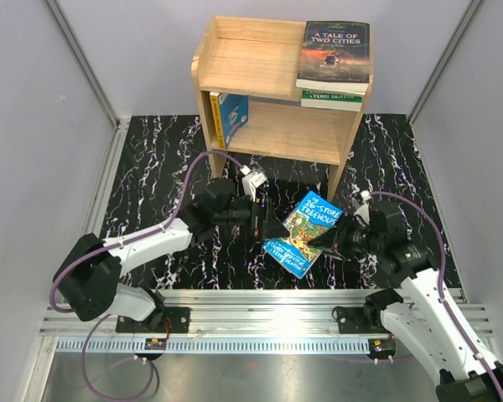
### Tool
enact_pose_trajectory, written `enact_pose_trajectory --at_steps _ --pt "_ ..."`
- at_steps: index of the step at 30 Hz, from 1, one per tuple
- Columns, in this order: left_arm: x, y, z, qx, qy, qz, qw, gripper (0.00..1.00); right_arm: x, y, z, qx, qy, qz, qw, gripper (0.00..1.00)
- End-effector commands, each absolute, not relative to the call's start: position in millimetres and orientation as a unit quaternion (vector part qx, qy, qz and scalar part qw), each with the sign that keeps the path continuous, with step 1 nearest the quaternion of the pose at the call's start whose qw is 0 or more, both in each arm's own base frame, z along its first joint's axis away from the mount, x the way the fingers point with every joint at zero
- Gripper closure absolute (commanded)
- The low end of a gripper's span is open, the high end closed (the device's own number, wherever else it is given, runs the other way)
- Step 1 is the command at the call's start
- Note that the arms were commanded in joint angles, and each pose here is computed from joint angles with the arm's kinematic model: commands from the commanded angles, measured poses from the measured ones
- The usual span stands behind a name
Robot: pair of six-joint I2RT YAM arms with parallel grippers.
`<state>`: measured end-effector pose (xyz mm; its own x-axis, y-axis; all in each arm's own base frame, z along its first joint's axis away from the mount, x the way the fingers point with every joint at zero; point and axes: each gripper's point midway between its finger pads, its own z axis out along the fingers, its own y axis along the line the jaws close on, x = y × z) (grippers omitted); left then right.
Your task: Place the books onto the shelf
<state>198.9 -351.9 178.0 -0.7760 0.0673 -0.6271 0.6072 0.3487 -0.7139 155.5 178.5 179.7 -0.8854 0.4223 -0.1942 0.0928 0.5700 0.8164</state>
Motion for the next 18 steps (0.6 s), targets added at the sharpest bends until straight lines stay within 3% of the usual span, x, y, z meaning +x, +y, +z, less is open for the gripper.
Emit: enact_pose_trajectory --at_steps 1,7,9,10,11,13,17,18 --pt "191.0 -355.2 198.8 0.239 0.751 -0.557 0.262 0.01 143.1 199.2 235.8 0.080 0.810 0.543 0.205 1.00" --pt "190.1 -358.1 210.6 0.243 0.744 -0.566 0.261 0.01 130.8 207.7 258.7 0.046 0.773 0.601 0.200 1.00" --pt "186.8 -359.4 220.9 0.244 0.732 -0.581 0.261 0.06 129.3 208.9 257.3 0.044 0.769 0.607 0.195 1.00" --pt "183.2 -361.2 231.2 0.245 0.719 -0.596 0.260 0.10 129.6 208.7 255.6 0.045 0.770 0.606 0.195 1.00" --pt "178.9 -362.7 241.0 0.251 0.708 -0.606 0.262 0.24 129.4 208.3 254.1 0.045 0.770 0.605 0.196 1.00" --pt "169.7 -365.7 256.4 0.263 0.690 -0.624 0.256 0.37 130.4 207.1 249.5 0.049 0.774 0.599 0.200 1.00" --pt "113.3 -387.5 276.6 0.351 0.655 -0.638 0.201 0.49 130.8 206.7 245.7 0.052 0.769 0.603 0.206 1.00" --pt "97.9 -394.8 272.3 0.381 0.663 -0.620 0.177 0.57 132.0 207.0 247.5 0.055 0.766 0.606 0.208 1.00"
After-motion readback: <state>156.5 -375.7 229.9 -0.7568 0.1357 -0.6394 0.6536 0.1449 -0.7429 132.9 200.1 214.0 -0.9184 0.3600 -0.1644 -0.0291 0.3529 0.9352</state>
